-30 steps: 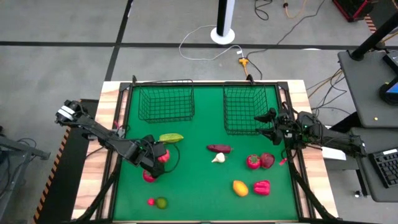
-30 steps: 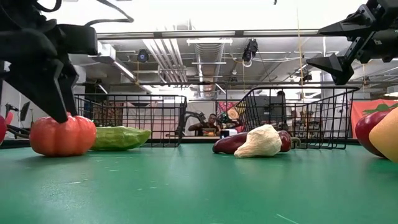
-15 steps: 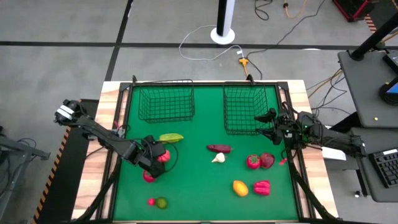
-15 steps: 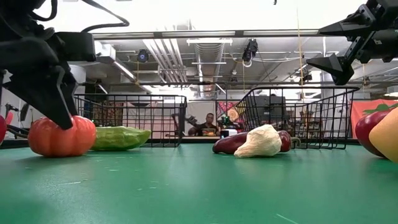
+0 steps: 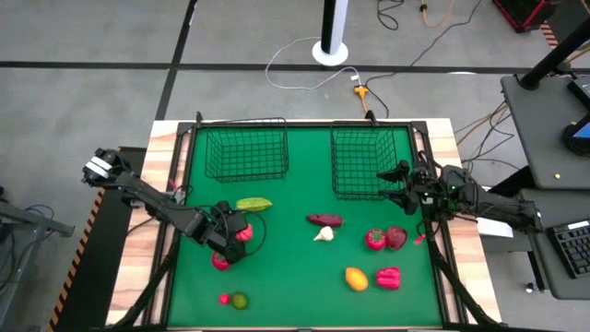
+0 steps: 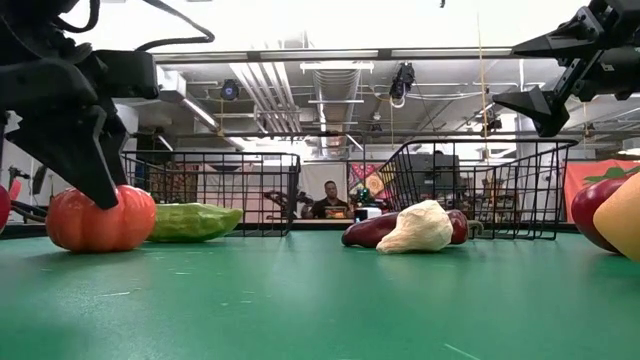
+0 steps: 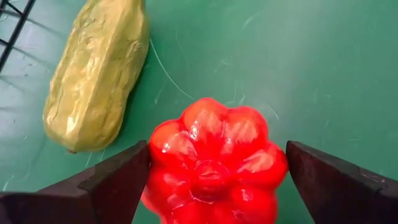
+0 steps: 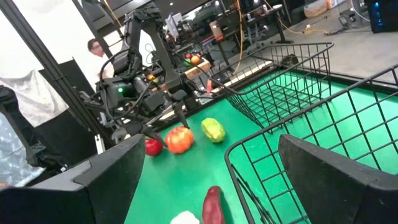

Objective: Sort produce into baskets
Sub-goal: Put the orange pumpkin into the right wire basket

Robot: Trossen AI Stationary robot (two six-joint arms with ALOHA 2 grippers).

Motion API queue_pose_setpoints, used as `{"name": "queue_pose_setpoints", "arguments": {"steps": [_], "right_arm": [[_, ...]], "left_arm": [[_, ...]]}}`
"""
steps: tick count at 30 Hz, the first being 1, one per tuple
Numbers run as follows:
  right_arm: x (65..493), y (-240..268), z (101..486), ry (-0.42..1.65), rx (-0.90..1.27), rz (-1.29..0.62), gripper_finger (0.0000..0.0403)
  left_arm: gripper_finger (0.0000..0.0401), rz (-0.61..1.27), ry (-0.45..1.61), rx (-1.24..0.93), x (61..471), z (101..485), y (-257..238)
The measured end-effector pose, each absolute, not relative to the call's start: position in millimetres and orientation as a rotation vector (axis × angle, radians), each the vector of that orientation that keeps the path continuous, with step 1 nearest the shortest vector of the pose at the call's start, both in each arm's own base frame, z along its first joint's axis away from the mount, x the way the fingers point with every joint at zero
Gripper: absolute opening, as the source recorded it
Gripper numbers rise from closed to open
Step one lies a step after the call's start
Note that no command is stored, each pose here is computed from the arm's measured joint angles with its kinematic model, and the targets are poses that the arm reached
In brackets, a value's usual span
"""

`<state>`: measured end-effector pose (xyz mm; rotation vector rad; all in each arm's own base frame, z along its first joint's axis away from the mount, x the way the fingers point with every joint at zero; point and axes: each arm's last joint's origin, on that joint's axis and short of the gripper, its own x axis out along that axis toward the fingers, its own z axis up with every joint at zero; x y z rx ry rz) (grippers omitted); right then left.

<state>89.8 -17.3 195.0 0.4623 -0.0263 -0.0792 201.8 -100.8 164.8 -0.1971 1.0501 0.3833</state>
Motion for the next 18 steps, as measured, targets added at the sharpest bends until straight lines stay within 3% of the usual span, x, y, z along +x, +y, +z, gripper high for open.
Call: {"name": "queue_pose_setpoints", "arguments": {"steps": [18], "right_arm": [[89.8, -17.3, 195.1, -0.029, 0.47, -0.079, 0.0359]], "left_arm": [[0.0397, 0.361, 1.084, -0.147, 199.7, 164.5, -100.0]]}}
